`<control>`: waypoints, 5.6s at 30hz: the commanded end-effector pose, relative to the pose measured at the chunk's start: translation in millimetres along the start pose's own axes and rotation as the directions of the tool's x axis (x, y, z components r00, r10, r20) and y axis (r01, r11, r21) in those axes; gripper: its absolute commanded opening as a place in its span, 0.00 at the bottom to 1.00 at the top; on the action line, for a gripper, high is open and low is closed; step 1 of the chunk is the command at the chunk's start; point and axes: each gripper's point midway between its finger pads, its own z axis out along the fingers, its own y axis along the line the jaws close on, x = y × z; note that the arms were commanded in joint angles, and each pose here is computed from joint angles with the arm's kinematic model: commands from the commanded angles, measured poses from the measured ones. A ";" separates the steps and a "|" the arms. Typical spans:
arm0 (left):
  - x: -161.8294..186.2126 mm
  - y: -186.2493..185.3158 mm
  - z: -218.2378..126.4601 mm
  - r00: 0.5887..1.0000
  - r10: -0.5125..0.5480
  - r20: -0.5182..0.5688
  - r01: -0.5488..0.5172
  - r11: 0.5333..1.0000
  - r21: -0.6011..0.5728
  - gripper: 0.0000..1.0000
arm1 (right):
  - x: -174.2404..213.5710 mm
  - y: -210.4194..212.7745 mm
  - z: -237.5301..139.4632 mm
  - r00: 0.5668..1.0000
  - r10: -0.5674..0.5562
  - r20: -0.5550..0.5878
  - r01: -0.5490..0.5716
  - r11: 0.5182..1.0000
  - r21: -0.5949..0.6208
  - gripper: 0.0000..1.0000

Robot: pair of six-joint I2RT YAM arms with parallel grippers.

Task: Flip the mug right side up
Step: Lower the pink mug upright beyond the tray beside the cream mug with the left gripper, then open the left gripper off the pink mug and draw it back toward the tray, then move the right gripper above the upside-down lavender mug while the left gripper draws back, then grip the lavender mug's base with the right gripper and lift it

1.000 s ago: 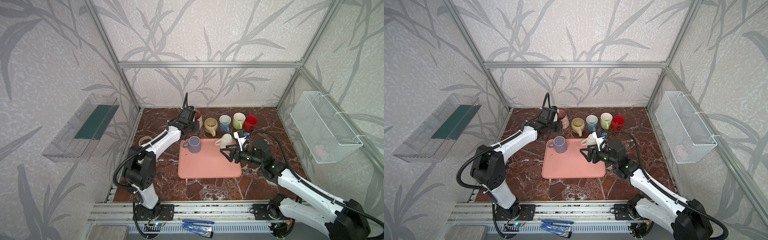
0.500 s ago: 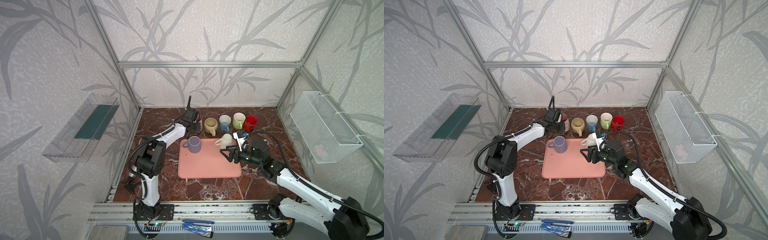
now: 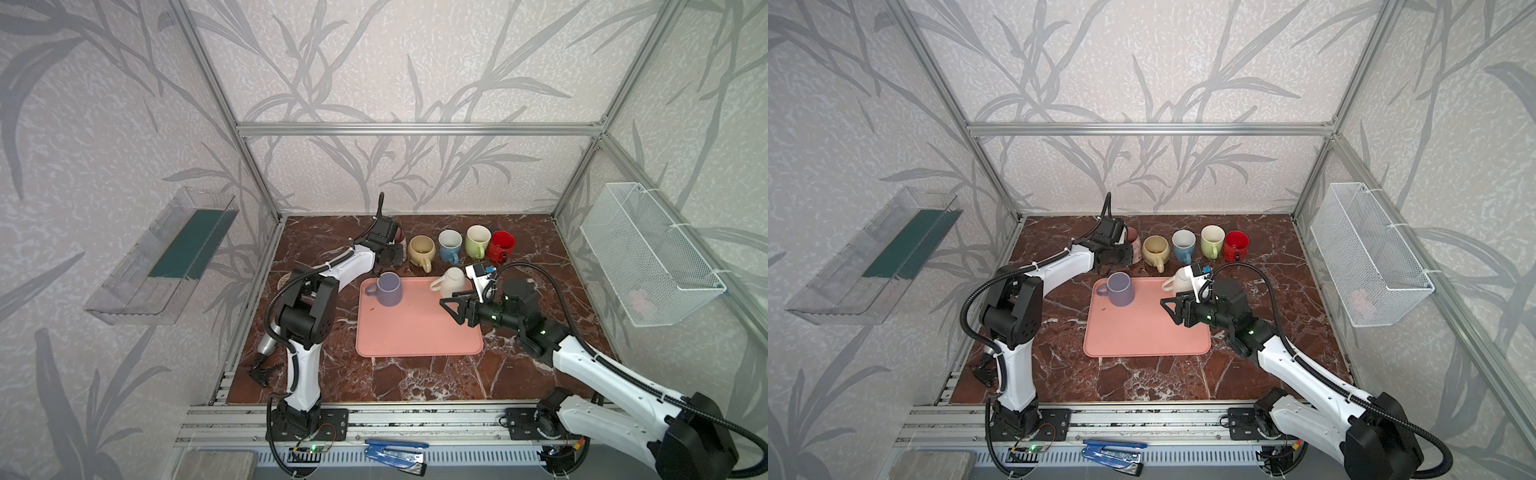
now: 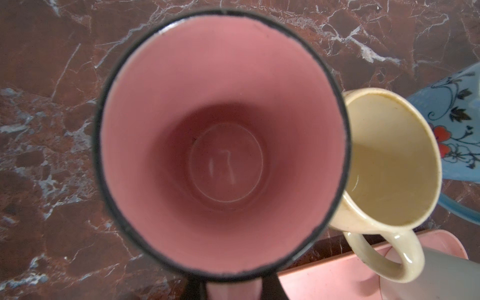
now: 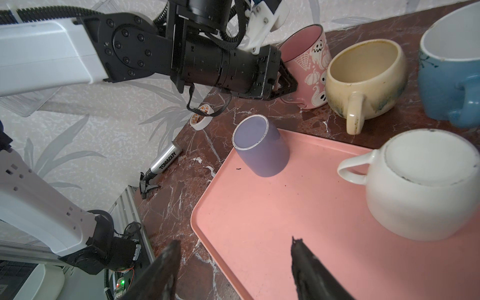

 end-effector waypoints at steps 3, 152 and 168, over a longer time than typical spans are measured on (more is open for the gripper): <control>-42.0 -15.3 -10.7 0.991 -0.016 0.132 0.009 0.998 0.055 0.01 | -0.8 -3.5 -0.9 1.000 -0.023 0.003 0.023 1.000 0.021 0.67; 132.1 26.4 -294.3 0.892 0.382 0.242 -0.360 0.924 -0.132 0.76 | 68.9 -60.6 126.1 0.613 -0.068 -0.787 0.503 0.802 0.322 0.42; 133.9 25.2 -291.4 0.900 0.371 0.230 -0.359 0.929 -0.094 0.95 | 74.3 -66.2 134.5 0.605 -0.055 -0.794 0.504 0.799 0.328 0.30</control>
